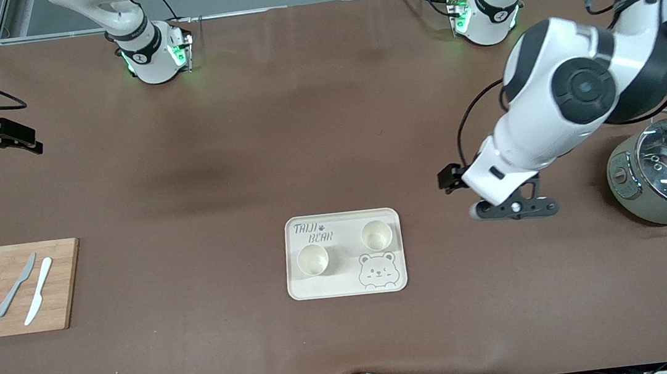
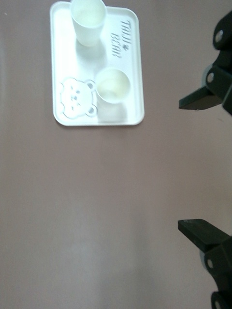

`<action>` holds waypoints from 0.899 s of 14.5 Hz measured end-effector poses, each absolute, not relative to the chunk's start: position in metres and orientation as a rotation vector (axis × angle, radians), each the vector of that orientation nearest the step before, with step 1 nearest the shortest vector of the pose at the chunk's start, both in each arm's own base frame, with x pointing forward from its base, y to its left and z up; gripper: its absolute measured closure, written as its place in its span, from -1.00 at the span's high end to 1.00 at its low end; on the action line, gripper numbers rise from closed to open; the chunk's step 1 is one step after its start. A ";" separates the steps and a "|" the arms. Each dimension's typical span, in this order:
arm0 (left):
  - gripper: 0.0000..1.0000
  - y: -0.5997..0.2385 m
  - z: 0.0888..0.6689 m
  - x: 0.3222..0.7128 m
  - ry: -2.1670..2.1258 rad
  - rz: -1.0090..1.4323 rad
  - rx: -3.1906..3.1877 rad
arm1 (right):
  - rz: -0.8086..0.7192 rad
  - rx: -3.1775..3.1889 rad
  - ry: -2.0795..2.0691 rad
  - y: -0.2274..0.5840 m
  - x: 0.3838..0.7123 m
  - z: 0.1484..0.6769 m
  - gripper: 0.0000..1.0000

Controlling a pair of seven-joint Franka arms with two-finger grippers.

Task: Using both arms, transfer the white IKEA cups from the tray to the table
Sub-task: 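Reach the left gripper down to the cup on the bear tray, then grasp the cup with the left gripper while the right gripper reaches the other cup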

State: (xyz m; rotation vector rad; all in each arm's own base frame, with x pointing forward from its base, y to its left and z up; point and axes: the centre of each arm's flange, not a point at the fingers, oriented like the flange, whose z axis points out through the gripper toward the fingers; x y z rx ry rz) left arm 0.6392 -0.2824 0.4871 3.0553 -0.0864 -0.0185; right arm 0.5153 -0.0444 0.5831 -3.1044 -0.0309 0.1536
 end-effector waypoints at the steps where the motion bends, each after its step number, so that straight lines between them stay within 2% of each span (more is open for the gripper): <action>1: 1.00 -0.293 0.480 0.641 -0.071 0.008 3.045 | 0.154 -3.104 -0.031 -0.044 0.515 0.583 1.00; 10: 1.00 -0.374 0.336 0.649 -0.070 0.044 3.037 | 0.108 -3.111 -0.017 -0.031 0.530 0.589 1.00; 13: 1.00 -0.386 0.290 0.649 -0.055 0.039 3.039 | 0.092 -3.100 0.108 0.030 0.553 0.589 1.00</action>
